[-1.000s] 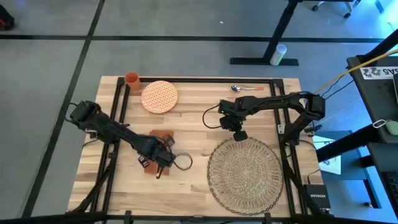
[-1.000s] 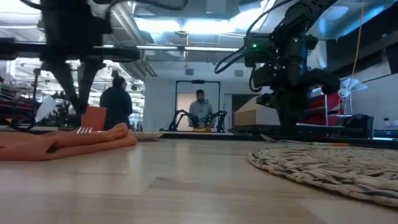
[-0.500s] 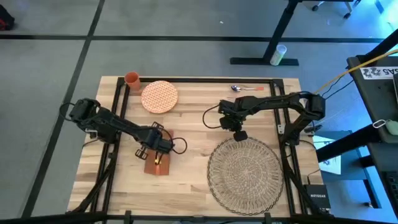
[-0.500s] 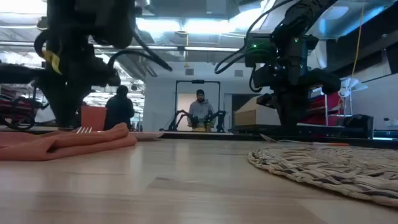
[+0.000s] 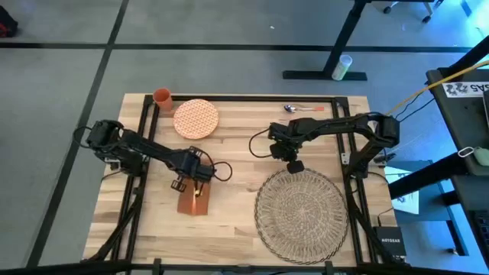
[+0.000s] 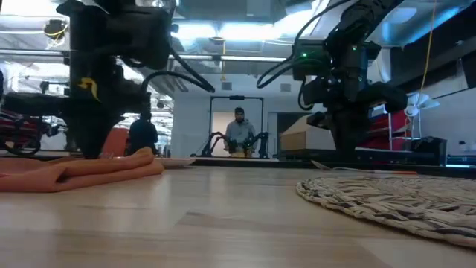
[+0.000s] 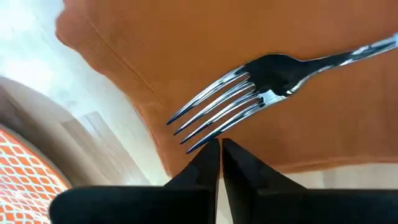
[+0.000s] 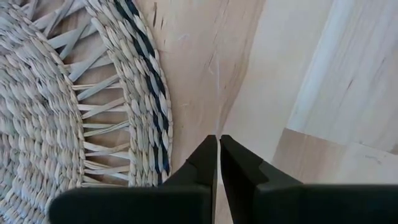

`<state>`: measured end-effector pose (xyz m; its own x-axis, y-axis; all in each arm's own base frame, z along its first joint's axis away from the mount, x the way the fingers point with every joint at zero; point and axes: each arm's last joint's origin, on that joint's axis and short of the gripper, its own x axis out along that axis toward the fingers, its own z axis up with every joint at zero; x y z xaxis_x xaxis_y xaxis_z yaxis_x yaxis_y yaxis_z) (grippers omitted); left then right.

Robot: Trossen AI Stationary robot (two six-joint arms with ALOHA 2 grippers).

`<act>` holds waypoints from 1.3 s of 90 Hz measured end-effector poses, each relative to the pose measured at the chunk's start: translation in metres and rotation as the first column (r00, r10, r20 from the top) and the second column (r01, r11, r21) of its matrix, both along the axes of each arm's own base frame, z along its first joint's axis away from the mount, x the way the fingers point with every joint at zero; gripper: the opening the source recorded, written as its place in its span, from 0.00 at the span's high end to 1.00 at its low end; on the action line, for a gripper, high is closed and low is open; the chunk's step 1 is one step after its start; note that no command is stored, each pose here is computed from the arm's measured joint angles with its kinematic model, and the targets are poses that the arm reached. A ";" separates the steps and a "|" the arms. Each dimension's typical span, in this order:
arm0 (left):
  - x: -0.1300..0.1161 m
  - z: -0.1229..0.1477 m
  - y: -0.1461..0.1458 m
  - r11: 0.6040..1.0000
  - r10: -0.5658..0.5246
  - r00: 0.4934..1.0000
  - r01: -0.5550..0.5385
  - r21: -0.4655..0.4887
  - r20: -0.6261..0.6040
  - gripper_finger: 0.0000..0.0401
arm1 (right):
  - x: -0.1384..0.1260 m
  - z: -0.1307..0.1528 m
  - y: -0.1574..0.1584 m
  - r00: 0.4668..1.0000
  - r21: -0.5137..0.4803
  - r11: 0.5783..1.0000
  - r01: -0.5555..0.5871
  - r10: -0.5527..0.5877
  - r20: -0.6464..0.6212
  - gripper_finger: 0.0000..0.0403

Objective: Set table place
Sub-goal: Put the orange fork on top of the orange table napkin, then move the brown table mat to the center the table

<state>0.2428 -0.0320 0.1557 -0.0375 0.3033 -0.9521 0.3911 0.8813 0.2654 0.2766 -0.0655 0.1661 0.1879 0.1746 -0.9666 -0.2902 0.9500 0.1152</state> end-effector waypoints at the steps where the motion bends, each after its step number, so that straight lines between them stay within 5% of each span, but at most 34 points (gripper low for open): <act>1: 0.000 0.000 0.000 1.000 0.001 1.000 -0.001 0.000 0.002 1.00 | 0.000 0.000 0.000 1.000 0.000 1.000 0.000 0.000 0.000 0.99; 21: 0.001 0.000 0.004 1.000 0.013 1.000 -0.013 0.004 0.000 1.00 | 0.000 0.000 0.000 1.000 0.000 1.000 0.000 0.000 0.000 0.99; 34: 0.000 0.004 0.011 0.995 -0.020 1.000 0.020 0.097 0.001 1.00 | 0.002 0.000 0.000 1.000 -0.007 1.000 -0.009 0.009 0.018 0.99; 54: 0.002 0.043 0.019 0.996 0.015 0.980 -0.032 0.082 0.197 1.00 | 0.002 0.000 -0.001 0.999 -0.012 1.000 -0.026 0.026 0.026 0.99; 81: 0.037 0.074 0.006 0.992 0.062 0.786 0.020 -0.125 0.615 1.00 | -0.004 0.016 0.014 0.996 -0.022 0.997 -0.076 0.077 0.044 0.99; 117: 0.094 0.034 -0.020 0.959 0.096 0.634 0.147 -0.242 0.767 1.00 | -0.026 0.075 0.057 0.965 -0.160 0.984 -0.077 0.115 0.238 0.99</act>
<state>0.3372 -0.0521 0.1896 0.7435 0.0339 -0.6678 0.1761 0.9535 0.2445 0.2508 -0.0086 0.2413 0.4113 0.0617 -0.9094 -0.3825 0.9173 -0.1107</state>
